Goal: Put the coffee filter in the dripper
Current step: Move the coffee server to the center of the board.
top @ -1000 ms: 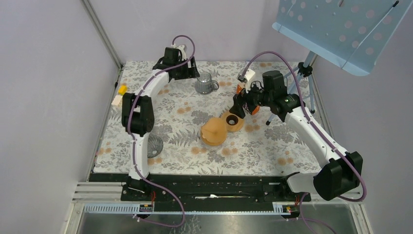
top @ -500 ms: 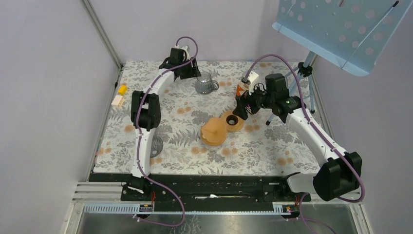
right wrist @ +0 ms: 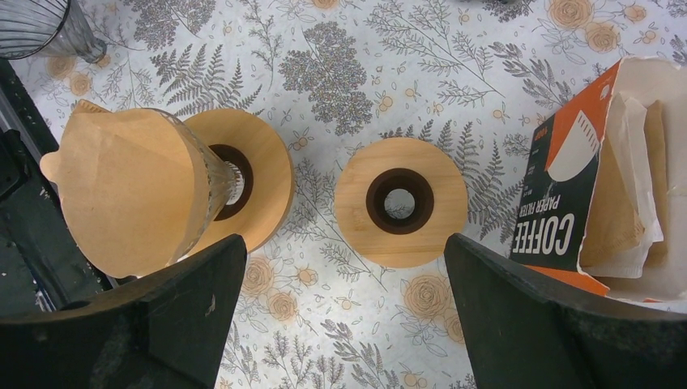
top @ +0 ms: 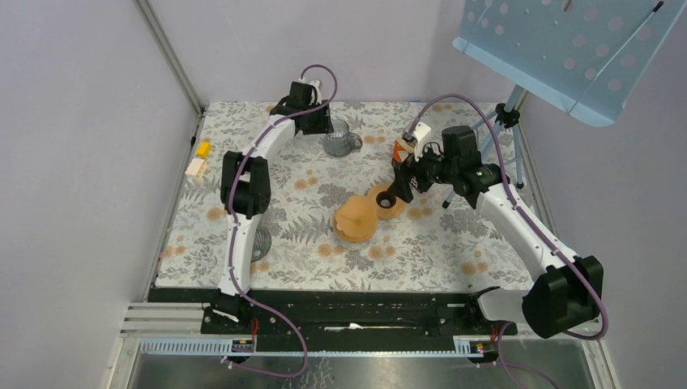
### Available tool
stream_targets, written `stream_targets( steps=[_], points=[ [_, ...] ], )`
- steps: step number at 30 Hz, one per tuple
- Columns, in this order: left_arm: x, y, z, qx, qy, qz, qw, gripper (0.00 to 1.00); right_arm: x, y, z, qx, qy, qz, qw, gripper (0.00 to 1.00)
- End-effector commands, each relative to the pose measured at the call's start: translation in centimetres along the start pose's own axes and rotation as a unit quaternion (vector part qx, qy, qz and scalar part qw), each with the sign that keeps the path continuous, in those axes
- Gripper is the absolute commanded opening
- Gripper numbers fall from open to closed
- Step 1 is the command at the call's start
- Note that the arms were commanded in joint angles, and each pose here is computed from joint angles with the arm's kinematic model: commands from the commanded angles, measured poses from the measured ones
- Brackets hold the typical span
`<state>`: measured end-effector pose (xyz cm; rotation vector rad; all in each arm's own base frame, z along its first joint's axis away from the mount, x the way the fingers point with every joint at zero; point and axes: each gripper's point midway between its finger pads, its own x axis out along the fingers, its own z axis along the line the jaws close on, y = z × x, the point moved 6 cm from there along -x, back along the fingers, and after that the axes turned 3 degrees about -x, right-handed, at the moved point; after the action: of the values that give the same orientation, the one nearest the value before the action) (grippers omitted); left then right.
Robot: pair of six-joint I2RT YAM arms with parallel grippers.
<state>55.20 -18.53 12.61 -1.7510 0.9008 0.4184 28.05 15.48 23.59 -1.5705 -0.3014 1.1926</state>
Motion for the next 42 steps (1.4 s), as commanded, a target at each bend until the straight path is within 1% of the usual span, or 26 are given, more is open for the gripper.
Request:
stream_targets(
  steps=[1,3,8,11,15,21,26,31,35,38,42],
  points=[
    [-2.0,-1.8,0.4,0.027,-0.014,-0.016,0.999,0.47,-1.2,-0.9,0.4,-0.019,0.006,-0.026,0.999,1.0],
    [-2.4,-1.8,0.7,0.025,-0.011,-0.01,1.0,0.43,-1.2,-0.7,0.4,-0.02,0.007,-0.026,0.999,1.0],
    [-3.9,-1.5,1.8,0.026,-0.009,0.005,1.0,0.37,-1.2,-0.5,0.4,-0.02,0.006,-0.024,1.0,0.99],
    [-5.0,-1.0,2.4,0.035,-0.007,0.019,0.999,0.3,-1.2,-0.5,0.4,-0.019,0.006,-0.022,1.0,1.0],
    [-7.2,-0.1,3.0,0.047,-0.001,0.038,0.998,0.18,-1.1,-0.3,0.3,-0.019,0.005,-0.019,1.0,1.0],
    [-11.4,2.5,3.8,0.075,0.003,0.077,0.994,0.07,-1.1,-0.3,0.2,-0.023,0.008,-0.012,1.0,1.0],
    [-15.0,7.2,4.4,0.105,0.006,0.111,0.988,0.03,-0.8,0.1,-0.3,-0.031,0.019,0.001,0.999,1.0],
    [-17.7,10.4,5.5,0.132,-0.024,0.109,0.985,0.04,-0.4,0.5,-1.0,-0.033,0.034,0.012,0.999,1.0],
    [-18.1,11.7,6.0,0.135,-0.031,0.111,0.984,0.07,0.0,0.9,-1.6,-0.034,0.048,0.025,0.998,1.0],
    [-17.7,12.2,6.4,0.136,-0.036,0.11,0.984,0.08,0.7,1.7,-2.4,-0.031,0.061,0.043,0.997,1.0],
    [-17.2,12.4,7.0,0.14,-0.05,0.093,0.985,0.08,1.7,2.6,-3.1,-0.024,0.068,0.063,0.995,1.0]
  ],
)
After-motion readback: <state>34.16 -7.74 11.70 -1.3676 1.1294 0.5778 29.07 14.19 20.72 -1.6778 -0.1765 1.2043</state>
